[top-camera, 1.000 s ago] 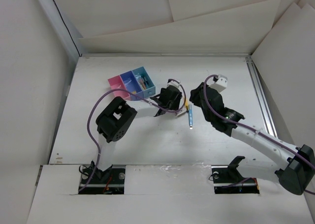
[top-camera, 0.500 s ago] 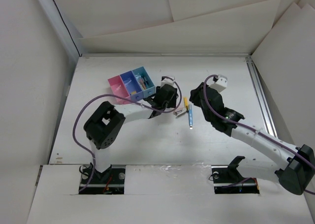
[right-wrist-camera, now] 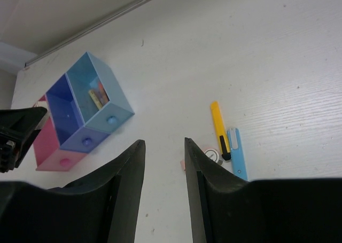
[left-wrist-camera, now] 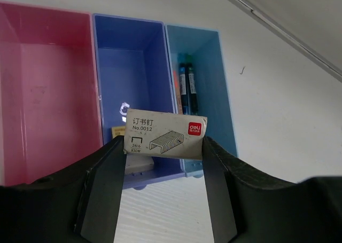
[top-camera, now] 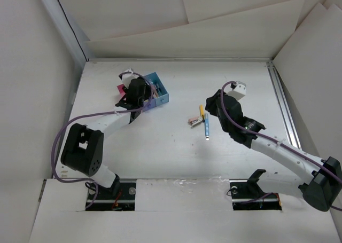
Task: Sort the stationery into containers
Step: Place the stationery in the storage box.
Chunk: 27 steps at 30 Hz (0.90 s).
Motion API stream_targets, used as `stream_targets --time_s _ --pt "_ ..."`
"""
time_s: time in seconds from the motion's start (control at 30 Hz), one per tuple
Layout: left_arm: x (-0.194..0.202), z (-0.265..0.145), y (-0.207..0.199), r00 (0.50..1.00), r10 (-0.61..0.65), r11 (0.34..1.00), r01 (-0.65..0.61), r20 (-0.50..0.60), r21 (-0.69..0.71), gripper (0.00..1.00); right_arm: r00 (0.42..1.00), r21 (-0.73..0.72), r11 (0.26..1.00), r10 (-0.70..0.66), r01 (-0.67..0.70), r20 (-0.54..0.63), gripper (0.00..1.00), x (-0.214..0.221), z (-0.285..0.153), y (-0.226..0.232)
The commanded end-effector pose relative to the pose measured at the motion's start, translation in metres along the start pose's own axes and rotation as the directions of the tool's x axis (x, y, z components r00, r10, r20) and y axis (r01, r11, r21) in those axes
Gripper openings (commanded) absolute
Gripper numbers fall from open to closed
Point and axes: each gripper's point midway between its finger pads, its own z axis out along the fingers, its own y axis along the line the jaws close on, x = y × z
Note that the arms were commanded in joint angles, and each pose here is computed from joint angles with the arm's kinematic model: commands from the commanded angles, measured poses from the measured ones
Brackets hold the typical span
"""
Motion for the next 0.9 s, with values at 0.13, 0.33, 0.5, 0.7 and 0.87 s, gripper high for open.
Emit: stream_targets --time_s 0.13,0.33,0.5,0.7,0.87 --pt "-0.02 0.012 -0.005 0.998 0.009 0.997 -0.005 0.061 -0.071 0.38 0.999 -0.049 0.998 0.033 -0.031 0.035 0.41 -0.013 -0.005 0.014" --pt "-0.01 0.025 0.006 0.998 0.054 0.989 -0.048 0.037 -0.138 0.42 0.999 -0.049 0.998 0.033 -0.031 0.035 0.41 -0.013 -0.005 0.014" --pt "-0.005 0.029 0.011 0.998 0.065 0.985 -0.06 0.026 -0.16 0.53 0.999 -0.049 0.998 0.033 -0.031 0.035 0.41 -0.013 -0.005 0.014" --pt "-0.012 0.021 0.002 0.998 0.045 0.993 -0.04 0.038 -0.113 0.73 0.999 -0.044 0.999 0.027 -0.026 0.03 0.41 -0.01 -0.003 0.013" --pt "-0.022 0.006 -0.013 0.997 0.052 0.998 -0.05 0.055 -0.037 0.74 0.999 -0.044 0.999 0.027 -0.026 0.03 0.41 -0.01 -0.003 0.013"
